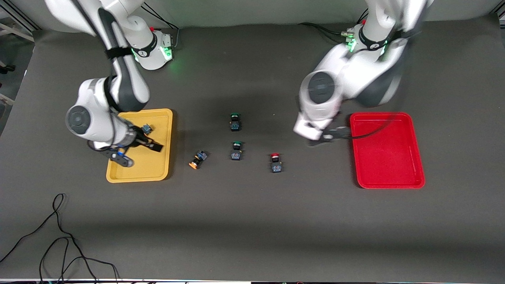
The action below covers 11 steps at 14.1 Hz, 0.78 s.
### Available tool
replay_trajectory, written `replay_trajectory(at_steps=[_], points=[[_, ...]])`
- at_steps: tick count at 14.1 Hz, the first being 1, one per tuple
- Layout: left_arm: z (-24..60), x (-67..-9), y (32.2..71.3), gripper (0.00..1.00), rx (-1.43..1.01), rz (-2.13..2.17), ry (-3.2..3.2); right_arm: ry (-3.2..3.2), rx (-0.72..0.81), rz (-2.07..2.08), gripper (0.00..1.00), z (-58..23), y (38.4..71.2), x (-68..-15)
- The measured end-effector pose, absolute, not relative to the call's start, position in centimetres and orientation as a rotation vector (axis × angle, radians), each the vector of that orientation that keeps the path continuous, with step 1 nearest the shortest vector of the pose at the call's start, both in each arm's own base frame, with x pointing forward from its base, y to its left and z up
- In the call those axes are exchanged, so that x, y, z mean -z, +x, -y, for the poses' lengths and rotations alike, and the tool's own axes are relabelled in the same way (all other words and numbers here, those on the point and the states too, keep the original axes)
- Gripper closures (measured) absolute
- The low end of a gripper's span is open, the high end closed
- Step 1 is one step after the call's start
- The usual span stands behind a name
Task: Place red and yellow buttons in trays
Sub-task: 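Lower the red button into the red tray while the right gripper grasps another yellow button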
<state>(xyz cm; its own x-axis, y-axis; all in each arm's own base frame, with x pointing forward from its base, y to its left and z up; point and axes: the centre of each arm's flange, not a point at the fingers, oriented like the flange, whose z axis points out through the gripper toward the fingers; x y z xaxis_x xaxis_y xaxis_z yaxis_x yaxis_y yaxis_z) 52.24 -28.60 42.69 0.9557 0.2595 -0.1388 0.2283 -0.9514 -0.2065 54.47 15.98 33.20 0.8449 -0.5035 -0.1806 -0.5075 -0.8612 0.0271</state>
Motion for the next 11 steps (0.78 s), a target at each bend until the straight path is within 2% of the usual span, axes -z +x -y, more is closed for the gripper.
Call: replay_trajectory(at_steps=[2,4,8,11], points=[[21.3,-44.7,53.3,0.6,-0.249,0.32,-2.939,-3.028,-0.262,-0.816,0.0,-23.8,53.1,-33.4],[15.3,-43.6,53.8,0.6,-0.253,0.274,-2.962,-3.033,-0.258,-0.852,0.0,-28.8,51.9,-31.0],[7.2,-34.0,53.1,0.6,-0.209,0.231,-3.029,-3.103,-0.208,-0.881,0.0,-30.7,51.5,-23.7],[6.6,-27.4,50.3,0.6,-0.23,0.215,-3.049,-3.114,-0.158,-0.925,0.0,-29.6,52.9,-22.2]])
